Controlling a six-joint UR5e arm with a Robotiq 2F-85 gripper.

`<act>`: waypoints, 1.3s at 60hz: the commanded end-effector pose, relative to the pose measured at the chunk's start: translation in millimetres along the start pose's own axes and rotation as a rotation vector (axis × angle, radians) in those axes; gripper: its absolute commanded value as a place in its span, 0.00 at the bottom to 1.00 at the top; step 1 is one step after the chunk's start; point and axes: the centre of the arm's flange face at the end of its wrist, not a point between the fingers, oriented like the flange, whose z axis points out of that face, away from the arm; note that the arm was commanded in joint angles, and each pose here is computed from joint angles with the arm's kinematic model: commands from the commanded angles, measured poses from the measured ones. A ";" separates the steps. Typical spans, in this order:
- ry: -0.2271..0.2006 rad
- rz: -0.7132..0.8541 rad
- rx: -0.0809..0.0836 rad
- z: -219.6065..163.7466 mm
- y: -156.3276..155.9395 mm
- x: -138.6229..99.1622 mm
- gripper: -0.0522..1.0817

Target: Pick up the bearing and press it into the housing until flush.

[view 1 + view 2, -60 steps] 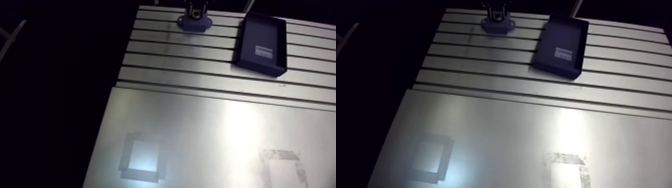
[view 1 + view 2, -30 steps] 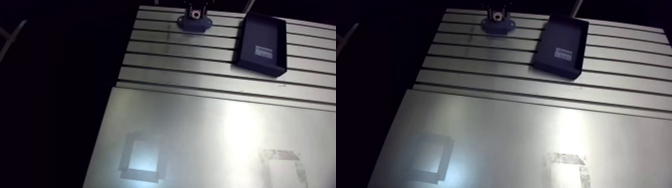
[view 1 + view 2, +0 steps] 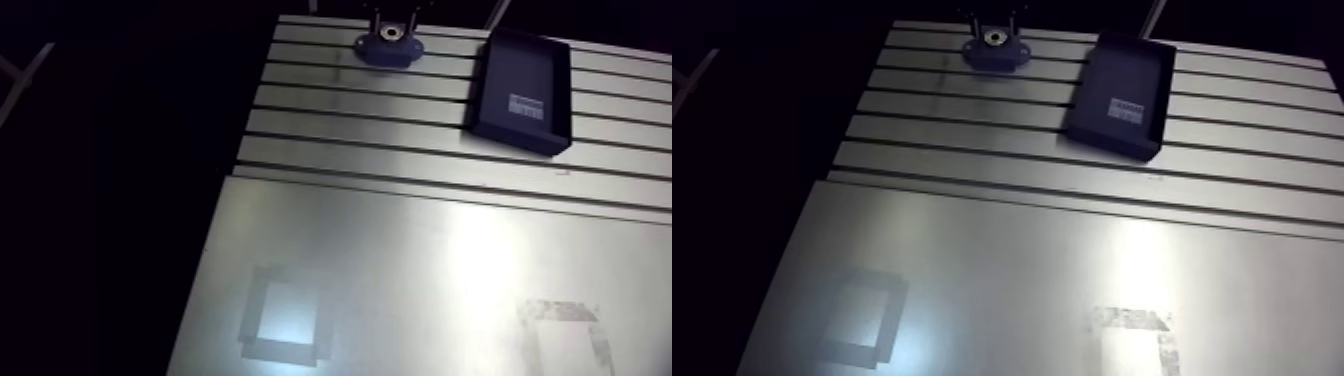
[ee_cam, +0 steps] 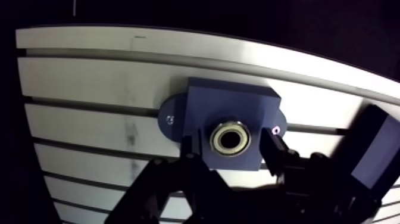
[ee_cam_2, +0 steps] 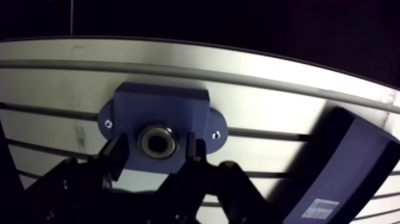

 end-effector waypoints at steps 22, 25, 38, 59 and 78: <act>0.051 -0.003 -0.001 -43.2 -2.5 -3.9 0.05; 0.048 -0.003 -0.001 -47.4 -2.4 -3.9 0.05; 0.037 -0.005 -0.001 -66.5 -2.1 -7.3 0.13; 0.028 0.016 0.010 -62.3 10.9 -6.7 1.00; 0.030 0.016 0.011 -61.3 8.7 -5.1 1.00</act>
